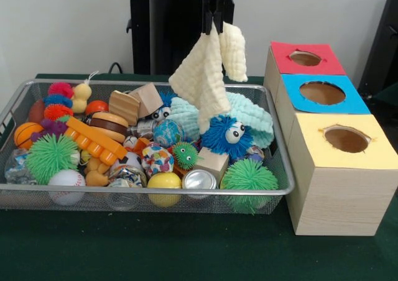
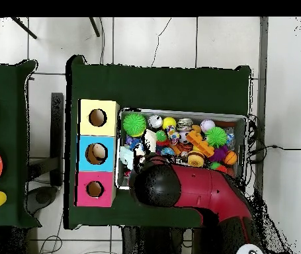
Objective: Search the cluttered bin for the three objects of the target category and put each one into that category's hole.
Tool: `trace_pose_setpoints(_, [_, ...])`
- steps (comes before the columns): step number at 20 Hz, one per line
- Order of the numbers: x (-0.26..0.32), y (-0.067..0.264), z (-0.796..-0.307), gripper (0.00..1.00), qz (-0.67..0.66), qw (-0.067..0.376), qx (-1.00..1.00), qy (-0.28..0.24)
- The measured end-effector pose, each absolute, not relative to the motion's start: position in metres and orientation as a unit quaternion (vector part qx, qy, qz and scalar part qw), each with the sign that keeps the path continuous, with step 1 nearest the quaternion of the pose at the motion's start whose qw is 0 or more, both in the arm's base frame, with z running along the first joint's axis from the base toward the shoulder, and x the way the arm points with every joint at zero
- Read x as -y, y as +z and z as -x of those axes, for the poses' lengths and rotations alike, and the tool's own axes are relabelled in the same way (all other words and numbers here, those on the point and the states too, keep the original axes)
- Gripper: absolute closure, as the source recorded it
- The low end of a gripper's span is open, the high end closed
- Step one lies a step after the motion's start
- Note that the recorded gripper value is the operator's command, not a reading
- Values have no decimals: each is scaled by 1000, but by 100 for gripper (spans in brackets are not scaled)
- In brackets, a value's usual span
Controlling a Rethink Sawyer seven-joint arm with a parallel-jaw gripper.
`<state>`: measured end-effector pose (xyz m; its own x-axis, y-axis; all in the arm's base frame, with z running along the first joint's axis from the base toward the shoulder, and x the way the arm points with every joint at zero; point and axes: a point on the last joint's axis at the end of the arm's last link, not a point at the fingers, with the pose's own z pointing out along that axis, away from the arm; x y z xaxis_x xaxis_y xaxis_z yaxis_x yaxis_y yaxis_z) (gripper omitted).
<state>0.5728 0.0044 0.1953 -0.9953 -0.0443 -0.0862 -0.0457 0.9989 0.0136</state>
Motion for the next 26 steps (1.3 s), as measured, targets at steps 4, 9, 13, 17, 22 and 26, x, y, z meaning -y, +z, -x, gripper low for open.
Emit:
trace_pose_setpoints(4, [-3,195,-572,0,22,43,-999,7])
trace_pose_setpoints(9, [-2,195,-572,0,20,42,-999,6])
trace_pose_setpoints(13, [-2,195,-572,0,20,42,-999,6])
trace_pose_setpoints(17, [-2,195,-572,0,20,42,-999,6])
trace_pose_setpoints(22, [-2,195,-572,0,20,42,-999,6])
trace_pose_setpoints(26, [0,195,-572,0,18,43,-999,6])
